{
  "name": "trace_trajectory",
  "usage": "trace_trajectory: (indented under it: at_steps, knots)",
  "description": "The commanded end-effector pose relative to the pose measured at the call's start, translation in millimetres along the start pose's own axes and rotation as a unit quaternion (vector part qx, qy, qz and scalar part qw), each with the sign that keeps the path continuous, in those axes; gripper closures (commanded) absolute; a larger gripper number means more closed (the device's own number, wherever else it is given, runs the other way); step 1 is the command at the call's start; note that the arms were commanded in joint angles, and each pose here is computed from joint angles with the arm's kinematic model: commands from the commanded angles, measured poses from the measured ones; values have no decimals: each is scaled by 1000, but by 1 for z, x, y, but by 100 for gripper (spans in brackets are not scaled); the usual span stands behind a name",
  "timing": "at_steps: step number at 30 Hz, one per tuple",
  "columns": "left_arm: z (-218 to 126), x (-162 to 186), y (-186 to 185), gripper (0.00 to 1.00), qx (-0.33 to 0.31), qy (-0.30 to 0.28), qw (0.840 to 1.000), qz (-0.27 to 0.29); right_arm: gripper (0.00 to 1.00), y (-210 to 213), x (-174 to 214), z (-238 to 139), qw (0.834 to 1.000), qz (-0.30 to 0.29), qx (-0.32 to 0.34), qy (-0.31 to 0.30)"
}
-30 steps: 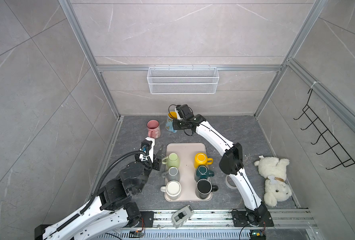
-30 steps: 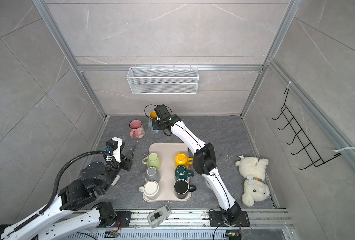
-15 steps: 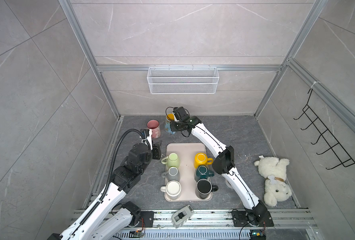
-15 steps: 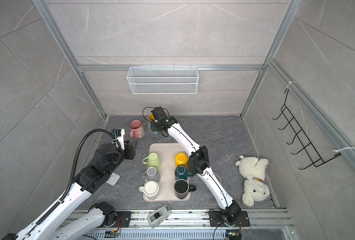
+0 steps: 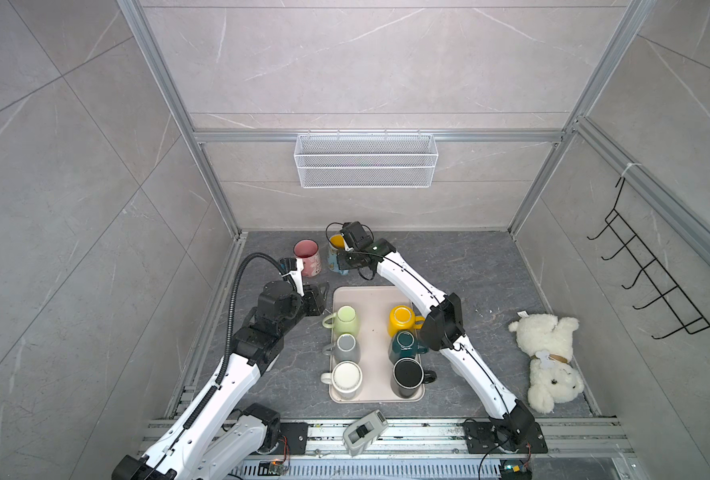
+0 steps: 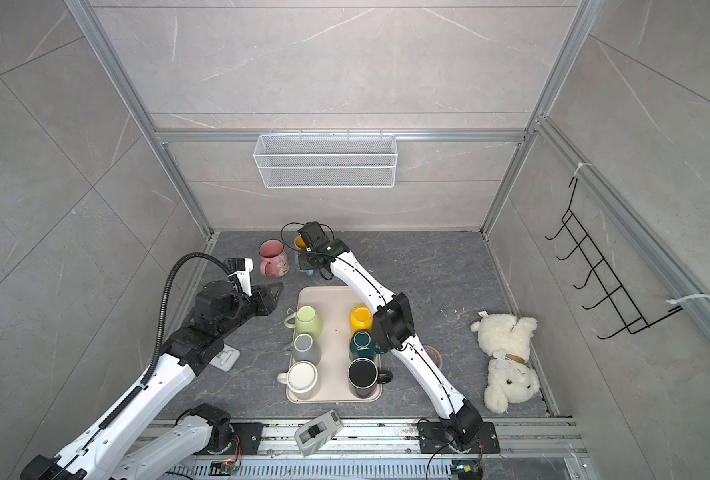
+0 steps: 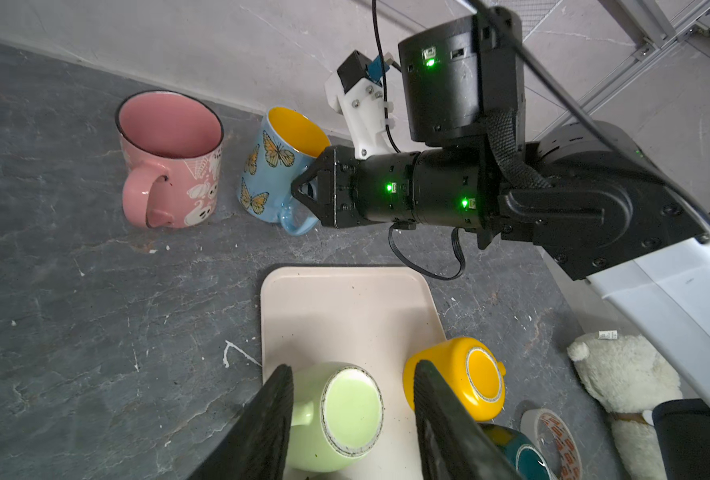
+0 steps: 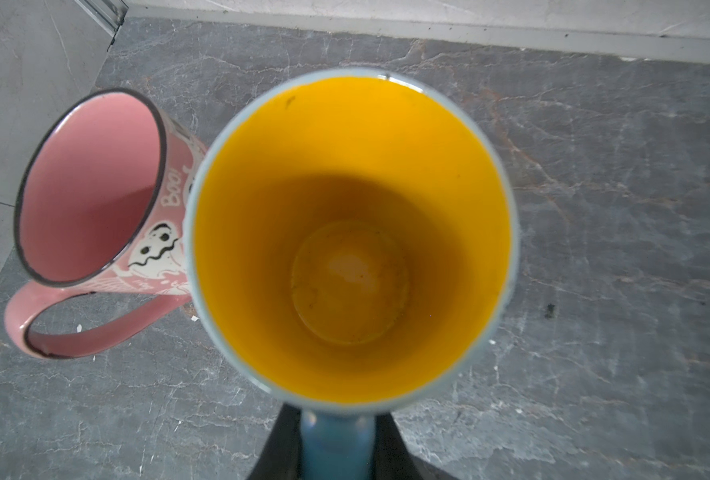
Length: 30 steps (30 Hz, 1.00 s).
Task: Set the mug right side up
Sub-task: 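Lower the blue mug upright onto the table beside the pink mug with the right gripper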
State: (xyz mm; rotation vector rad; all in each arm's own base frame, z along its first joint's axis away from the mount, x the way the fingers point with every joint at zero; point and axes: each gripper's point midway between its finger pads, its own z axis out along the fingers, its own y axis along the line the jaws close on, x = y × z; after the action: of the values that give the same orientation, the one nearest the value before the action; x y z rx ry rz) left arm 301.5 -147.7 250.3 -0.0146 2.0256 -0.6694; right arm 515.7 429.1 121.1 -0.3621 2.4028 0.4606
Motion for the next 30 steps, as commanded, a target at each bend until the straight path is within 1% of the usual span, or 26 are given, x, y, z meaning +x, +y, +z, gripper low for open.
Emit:
trace_trajectory:
  at_steps: [1,17,18,21,23,26,30]
  knots:
    - [-2,-13,-14,49,37,-21,999,-13,100,18,-35,-11,997,-12,-13,-72]
    - [-7,-12,-12,49,37,-23,999,-3,100,20,-22,-2,997,-30,8,-65]
    - [-7,-12,-12,49,37,-23,999,-3,98,21,-22,-2,997,-31,8,-65]
    - [-8,-12,-12,49,38,-24,999,-3,82,24,-20,-2,997,-33,5,-64]
    - [-9,-11,-11,49,37,-24,999,-3,75,25,-19,-3,997,-34,5,-63]
    - [-11,-11,-11,49,37,-24,999,-1,71,27,-19,-3,998,-32,2,-62]
    - [-13,-9,-9,49,34,-24,999,1,67,30,-16,-2,998,-32,-1,-59]
